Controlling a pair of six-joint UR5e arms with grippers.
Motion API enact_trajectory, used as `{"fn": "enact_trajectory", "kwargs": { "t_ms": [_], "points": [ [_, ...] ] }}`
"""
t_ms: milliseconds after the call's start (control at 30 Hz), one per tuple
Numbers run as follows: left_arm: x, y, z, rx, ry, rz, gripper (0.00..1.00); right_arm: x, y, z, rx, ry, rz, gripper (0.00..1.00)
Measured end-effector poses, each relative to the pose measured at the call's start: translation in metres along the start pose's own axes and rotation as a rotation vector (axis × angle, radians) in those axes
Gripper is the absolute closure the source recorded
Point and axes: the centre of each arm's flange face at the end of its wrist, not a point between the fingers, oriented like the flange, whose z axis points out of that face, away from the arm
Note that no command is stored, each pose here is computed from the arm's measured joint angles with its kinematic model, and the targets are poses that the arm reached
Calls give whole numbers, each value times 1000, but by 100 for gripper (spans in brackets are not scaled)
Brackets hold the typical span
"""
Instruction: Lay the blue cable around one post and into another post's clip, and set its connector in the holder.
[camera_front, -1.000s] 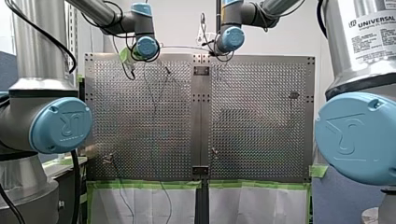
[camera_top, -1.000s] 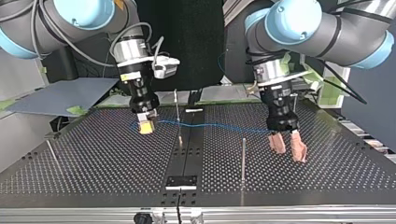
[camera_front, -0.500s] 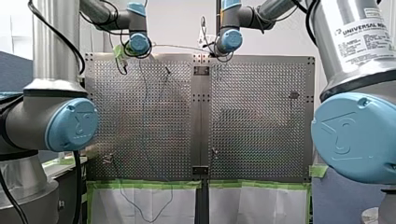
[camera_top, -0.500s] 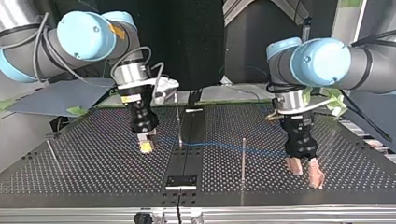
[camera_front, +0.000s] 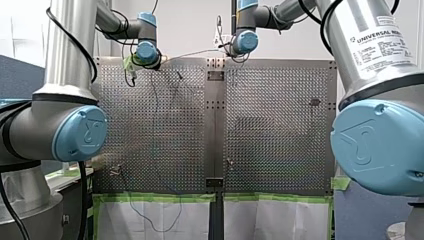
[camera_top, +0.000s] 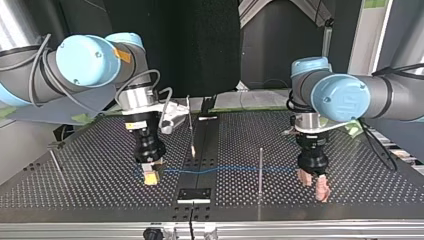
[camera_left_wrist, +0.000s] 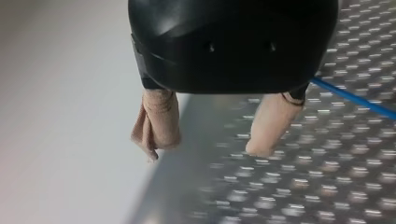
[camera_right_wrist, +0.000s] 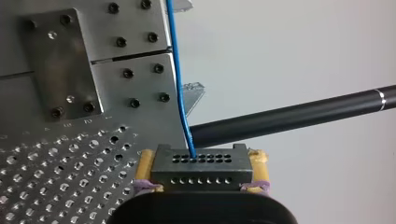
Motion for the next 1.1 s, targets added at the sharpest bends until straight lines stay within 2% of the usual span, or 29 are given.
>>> {"fn": "enact_trajectory", "kwargs": {
  "t_ms": [200, 400, 600, 767, 967, 1100],
  "points": [
    [34, 6, 9, -1, 110, 43, 0, -5, 10, 7, -14, -3, -7, 100],
    [51, 10, 20, -1, 157, 61, 0, -20, 19, 12, -29, -28, -17, 100],
    [49, 9, 27, 13, 157, 61, 0, -27, 23, 14, -35, -41, -24, 100],
    [47, 7, 29, 31, 154, 52, 0, -38, 32, 17, -48, -66, -34, 100],
    [50, 5, 29, 42, 165, 41, 0, -58, 48, 15, -78, -137, -45, 100],
    [65, 2, 29, 44, 198, 46, 0, -75, 61, 9, -108, -182, -55, 100]
  ]
}}
